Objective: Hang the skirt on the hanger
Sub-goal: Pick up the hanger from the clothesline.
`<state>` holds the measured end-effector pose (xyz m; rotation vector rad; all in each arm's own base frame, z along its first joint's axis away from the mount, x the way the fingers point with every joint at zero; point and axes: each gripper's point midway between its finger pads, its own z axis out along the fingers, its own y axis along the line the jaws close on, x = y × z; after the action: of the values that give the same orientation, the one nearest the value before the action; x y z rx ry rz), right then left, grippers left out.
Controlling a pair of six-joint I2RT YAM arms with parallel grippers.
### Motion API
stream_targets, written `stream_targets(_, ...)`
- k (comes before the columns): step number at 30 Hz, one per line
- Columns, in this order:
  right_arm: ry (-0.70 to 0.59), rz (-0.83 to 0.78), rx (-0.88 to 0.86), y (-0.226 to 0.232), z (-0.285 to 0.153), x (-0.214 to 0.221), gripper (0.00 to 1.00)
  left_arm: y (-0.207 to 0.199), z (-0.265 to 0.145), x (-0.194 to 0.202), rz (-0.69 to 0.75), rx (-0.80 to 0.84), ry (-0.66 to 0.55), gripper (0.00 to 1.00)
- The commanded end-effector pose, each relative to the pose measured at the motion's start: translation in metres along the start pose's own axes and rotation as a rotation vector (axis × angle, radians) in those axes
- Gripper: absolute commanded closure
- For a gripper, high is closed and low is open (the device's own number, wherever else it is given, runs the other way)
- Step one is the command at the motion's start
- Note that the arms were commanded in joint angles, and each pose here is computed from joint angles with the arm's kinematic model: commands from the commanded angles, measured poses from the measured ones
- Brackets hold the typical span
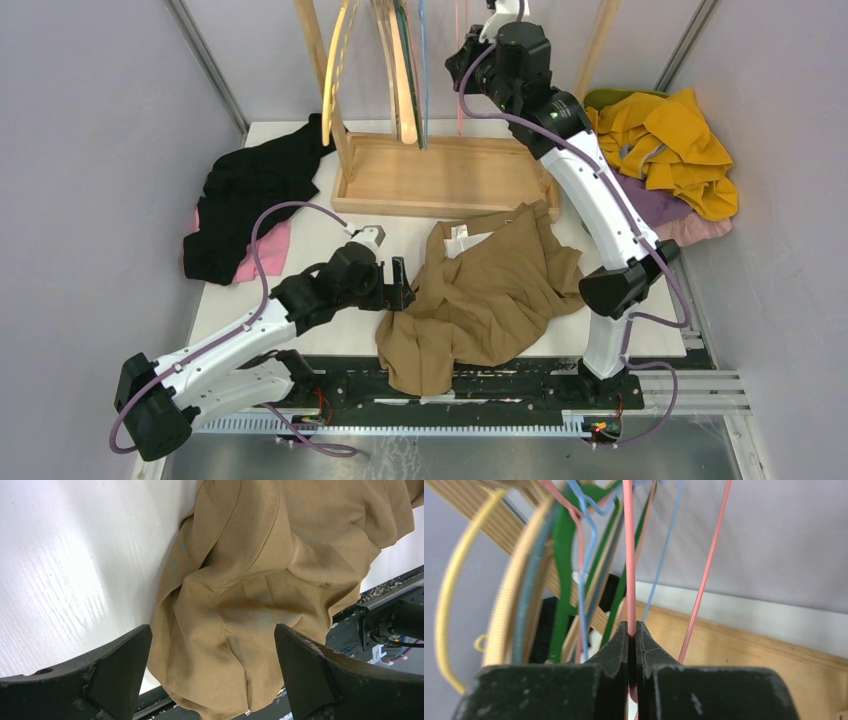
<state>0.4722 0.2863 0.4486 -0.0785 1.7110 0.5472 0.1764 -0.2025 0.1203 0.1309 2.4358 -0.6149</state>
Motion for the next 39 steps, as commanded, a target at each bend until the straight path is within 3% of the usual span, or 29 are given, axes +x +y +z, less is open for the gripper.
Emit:
stream_targets(1, -0.198, 0.004, -0.101, 0.027, -0.047, -0.076, 0.99, -0.005, -0.001, -0.007, -0.008, 0.019, -0.027, 0.01)
stream_targets(6, -0.113, 0.007, -0.125, 0.031, -0.063, -0.066, 0.99, -0.008, -0.003, -0.007, -0.007, 0.038, -0.026, 0.01)
stream_targets(13, 0.099, 0.003, -0.120, 0.010, -0.111, -0.004, 0.99, -0.016, -0.011, -0.010, 0.009, 0.082, -0.040, 0.01)
stream_targets(20, 0.283, 0.029, -0.175, -0.012, -0.193, 0.057, 0.99, -0.027, -0.021, -0.020, 0.016, 0.146, -0.084, 0.01)
stream_targets(29, 0.588, 0.129, -0.391, -0.004, -0.301, 0.159, 0.99, -0.047, -0.022, -0.043, 0.022, 0.212, -0.158, 0.01)
stream_targets(39, 0.664, 0.206, -0.556, 0.001, -0.381, 0.203, 0.99, -0.055, -0.023, -0.075, 0.088, 0.193, -0.251, 0.01)
